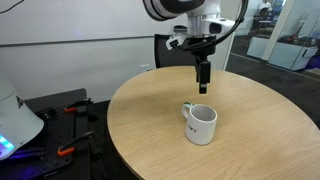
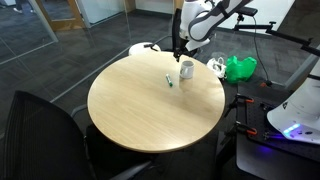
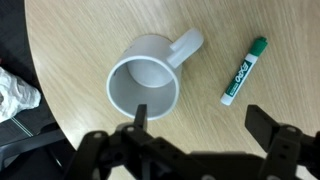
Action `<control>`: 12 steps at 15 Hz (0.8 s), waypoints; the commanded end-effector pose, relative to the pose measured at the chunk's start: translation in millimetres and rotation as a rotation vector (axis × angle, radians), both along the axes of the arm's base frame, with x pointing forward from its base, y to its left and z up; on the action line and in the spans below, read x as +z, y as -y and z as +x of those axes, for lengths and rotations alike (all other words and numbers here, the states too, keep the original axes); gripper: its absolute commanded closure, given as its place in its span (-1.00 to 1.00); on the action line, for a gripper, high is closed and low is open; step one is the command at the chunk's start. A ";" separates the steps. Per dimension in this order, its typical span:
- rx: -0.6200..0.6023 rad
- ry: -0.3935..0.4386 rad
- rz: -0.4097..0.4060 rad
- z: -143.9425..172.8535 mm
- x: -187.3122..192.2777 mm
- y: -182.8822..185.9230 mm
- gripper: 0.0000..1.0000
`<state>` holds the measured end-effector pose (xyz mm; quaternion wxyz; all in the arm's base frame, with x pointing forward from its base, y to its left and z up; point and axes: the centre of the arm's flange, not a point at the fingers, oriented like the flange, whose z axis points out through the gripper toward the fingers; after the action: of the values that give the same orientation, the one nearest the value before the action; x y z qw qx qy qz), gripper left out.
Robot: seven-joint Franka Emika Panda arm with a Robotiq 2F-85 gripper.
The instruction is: Move the white mug to the left side of the table
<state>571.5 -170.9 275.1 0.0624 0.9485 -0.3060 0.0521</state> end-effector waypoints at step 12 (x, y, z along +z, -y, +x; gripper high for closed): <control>-0.124 0.032 0.071 27.6 -64.5 21.6 -1.00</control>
<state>595.0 -184.4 216.4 0.0293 0.9314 -0.3592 0.0510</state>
